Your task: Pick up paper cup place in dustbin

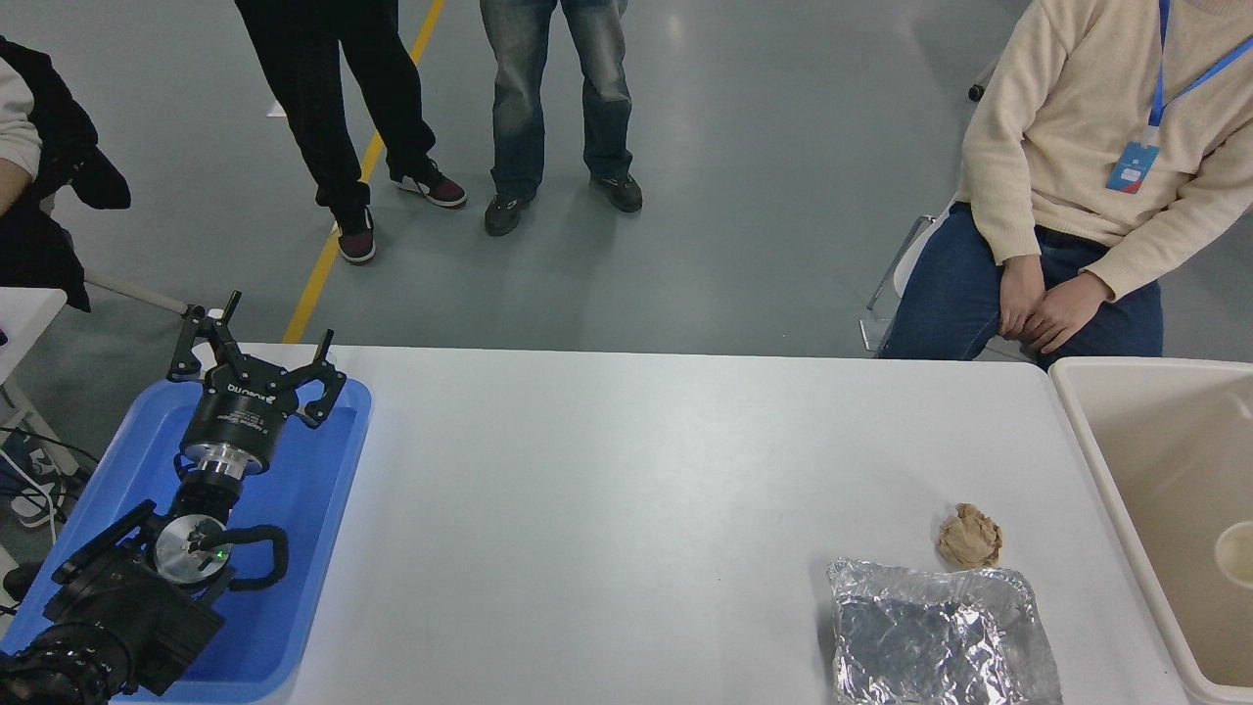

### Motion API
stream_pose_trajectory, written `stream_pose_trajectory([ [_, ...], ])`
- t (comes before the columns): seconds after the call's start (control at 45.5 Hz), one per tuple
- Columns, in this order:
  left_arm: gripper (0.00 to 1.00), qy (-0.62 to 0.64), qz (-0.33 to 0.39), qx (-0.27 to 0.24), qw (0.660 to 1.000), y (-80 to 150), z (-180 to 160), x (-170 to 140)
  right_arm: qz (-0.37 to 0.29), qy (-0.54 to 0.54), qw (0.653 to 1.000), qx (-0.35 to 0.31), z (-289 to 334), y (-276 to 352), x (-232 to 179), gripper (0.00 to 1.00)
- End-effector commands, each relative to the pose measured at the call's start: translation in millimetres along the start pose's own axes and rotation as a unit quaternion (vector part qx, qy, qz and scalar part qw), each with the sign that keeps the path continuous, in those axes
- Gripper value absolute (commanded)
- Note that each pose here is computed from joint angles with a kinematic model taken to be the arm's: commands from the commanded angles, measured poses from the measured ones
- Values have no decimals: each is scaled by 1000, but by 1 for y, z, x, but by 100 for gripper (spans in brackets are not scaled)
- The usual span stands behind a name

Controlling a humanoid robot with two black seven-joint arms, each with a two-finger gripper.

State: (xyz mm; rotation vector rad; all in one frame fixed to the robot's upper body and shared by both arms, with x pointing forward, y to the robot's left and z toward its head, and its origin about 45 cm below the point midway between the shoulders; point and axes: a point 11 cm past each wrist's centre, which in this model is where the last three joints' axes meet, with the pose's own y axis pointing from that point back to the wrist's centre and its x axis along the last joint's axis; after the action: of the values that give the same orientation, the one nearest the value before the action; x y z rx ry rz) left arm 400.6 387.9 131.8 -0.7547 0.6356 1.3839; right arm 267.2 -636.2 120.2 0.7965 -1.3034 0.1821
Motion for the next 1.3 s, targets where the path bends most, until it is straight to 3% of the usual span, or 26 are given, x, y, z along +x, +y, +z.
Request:
stream_pose_trajectory([
  [0.0,100,1,0,0,1000,0,-1,0,12,-19,1000,-1,-3,0,1,100],
  [0.22,100,0,-1,0,1000,-1,0,-1,18,-38,999,1,-9,-1,9,100],
  [0.418,100,1,0,0,1000,0,-1,0,30,-161,986,-4,-18,-4,38,100],
  [0.681,100,1,-1,0,1000,-1,0,-1,8,-403,915,-8,-19,-2,66,100],
  [0.989,100,1,0,0,1000,0,-1,0,-50,-546,835,57,-65,16,85,100],
  [1.099,100,0,-1,0,1000,-1,0,0,-50,-526,848,50,-59,15,75,100],
  [1.275,100,0,0,0,1000,0,0,0,-37,-375,923,77,-66,17,69,100],
])
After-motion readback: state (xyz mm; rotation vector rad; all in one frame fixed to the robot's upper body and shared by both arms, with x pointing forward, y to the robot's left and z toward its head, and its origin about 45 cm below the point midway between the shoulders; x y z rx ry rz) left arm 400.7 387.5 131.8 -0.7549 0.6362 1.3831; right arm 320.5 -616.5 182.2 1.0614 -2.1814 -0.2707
